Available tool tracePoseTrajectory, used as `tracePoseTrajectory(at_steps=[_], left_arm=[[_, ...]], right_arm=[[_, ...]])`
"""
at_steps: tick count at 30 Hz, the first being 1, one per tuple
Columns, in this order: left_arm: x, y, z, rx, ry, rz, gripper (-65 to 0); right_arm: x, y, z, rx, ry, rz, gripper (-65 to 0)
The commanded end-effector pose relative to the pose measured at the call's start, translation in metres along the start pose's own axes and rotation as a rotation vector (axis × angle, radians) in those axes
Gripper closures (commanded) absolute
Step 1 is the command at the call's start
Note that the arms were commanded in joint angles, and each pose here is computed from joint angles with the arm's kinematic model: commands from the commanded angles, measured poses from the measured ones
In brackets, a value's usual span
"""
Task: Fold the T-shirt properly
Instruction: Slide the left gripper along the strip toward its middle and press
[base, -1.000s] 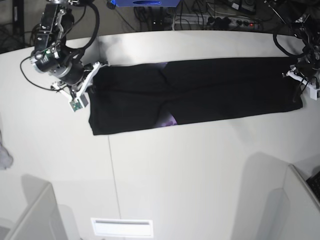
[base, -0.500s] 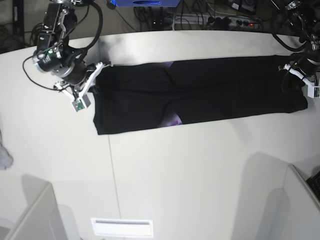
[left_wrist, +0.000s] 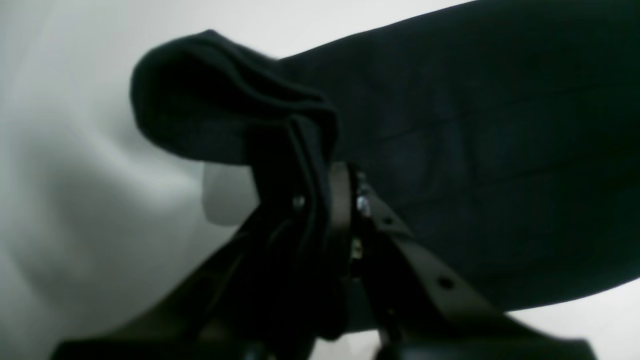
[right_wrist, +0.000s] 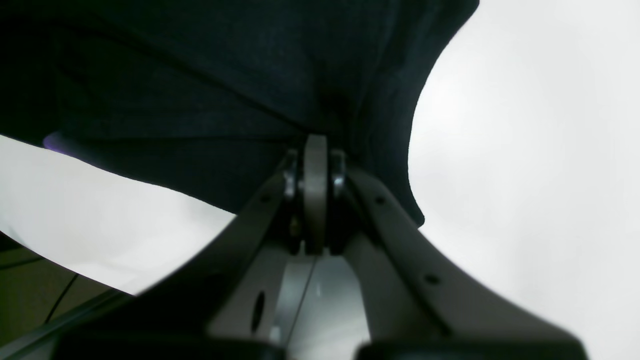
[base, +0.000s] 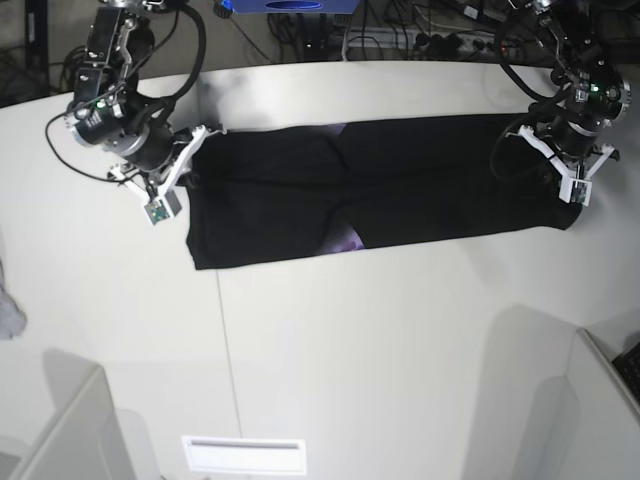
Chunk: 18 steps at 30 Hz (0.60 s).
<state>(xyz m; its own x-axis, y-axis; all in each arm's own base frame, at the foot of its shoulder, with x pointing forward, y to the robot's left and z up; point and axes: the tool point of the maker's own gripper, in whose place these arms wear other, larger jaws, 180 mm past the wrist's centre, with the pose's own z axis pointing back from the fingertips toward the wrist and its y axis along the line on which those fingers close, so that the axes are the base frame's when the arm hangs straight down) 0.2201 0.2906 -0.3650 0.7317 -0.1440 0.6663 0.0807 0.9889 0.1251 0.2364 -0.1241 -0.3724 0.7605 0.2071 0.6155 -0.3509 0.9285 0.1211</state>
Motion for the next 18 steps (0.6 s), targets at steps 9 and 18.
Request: tracePoseTrajectory(at_steps=[9, 18], left_arm=[[0.017, -0.038, -0.010, -0.076, -0.035, -0.058, 0.0], [0.023, -0.072, -0.016, -0.163, -0.049, -0.082, 0.0]], right_arm=[[0.011, -0.001, 0.003, -0.001, -0.044, 0.006, 0.0], [0.011, -0.001, 0.003, -0.002, -0.042, 0.006, 0.0]])
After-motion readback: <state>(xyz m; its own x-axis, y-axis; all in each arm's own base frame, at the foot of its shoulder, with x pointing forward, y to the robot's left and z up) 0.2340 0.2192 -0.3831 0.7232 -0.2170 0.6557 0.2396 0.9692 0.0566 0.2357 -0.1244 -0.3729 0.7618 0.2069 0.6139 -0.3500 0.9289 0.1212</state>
